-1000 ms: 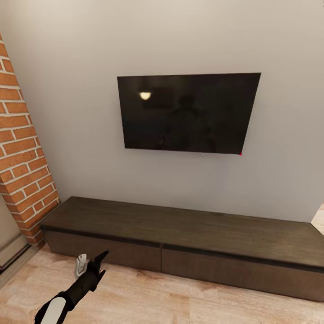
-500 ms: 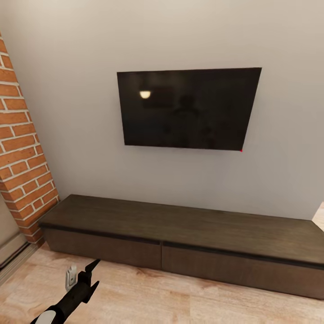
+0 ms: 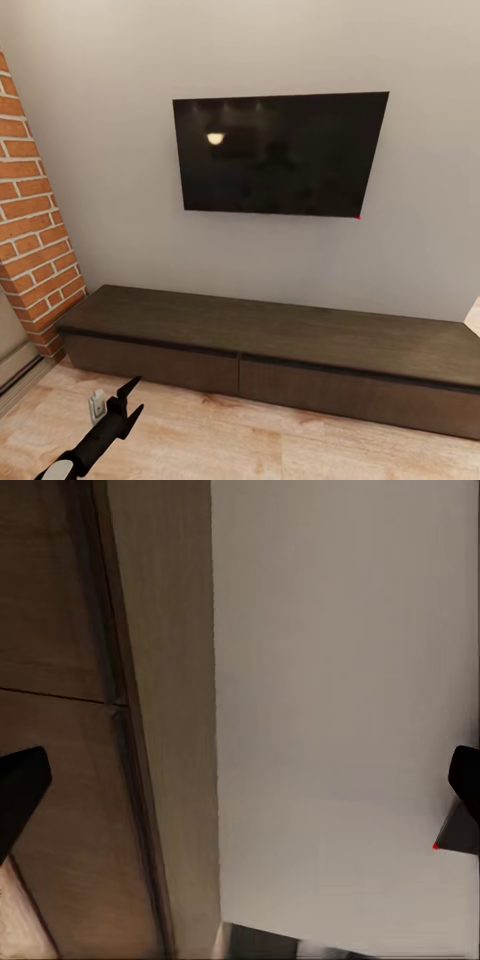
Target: Place each of the two pumpkins and all three candles from the living room inside a cabinet in the living room (use any cabinet), then make sure every cabinet is closed, and position the cauldron so it is next to a table in the living room.
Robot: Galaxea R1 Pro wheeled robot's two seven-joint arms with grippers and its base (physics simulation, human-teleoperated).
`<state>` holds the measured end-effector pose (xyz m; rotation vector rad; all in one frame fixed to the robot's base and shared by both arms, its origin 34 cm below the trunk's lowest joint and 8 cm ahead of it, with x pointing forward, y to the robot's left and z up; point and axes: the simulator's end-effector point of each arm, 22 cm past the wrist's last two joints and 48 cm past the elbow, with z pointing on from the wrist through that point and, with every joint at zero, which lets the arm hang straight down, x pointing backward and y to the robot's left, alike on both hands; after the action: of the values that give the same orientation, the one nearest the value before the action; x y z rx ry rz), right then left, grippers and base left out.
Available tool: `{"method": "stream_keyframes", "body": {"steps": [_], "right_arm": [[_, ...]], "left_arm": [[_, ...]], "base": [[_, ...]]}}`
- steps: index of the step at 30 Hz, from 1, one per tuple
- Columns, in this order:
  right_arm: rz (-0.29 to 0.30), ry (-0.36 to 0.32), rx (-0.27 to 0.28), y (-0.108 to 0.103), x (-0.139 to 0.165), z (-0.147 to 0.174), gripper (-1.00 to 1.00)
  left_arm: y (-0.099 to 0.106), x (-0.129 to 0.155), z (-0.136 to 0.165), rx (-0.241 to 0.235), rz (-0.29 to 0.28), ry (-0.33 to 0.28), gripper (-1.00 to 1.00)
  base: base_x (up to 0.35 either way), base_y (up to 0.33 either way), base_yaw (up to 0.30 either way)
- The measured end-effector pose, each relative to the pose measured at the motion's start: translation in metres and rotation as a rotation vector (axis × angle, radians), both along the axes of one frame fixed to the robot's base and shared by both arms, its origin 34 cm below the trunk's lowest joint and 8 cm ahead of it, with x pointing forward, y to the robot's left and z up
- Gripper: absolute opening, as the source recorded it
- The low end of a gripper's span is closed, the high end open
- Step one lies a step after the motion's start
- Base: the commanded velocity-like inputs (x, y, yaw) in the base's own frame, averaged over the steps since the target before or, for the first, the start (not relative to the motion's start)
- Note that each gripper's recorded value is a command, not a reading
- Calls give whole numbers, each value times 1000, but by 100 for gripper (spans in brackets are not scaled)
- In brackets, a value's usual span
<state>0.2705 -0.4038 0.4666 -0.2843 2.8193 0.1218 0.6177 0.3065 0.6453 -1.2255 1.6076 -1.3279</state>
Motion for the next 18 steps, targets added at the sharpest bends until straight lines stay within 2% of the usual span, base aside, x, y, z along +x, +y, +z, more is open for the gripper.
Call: {"method": "stream_keyframes", "body": {"steps": [3,12,18], "right_arm": [[6,-19,2,1,4,-4,100],[11,-33,2,2,7,-19,100],[21,-37,11,5,5,-31,100]], "left_arm": [[-4,-1,-3,1,-15,-14,100],[-6,-3,-20,3,-21,-18,100],[-7,-4,-32,2,-22,-18,100]], "base": [[0,0,-125],[0,0,-266],[0,0,-51]]}}
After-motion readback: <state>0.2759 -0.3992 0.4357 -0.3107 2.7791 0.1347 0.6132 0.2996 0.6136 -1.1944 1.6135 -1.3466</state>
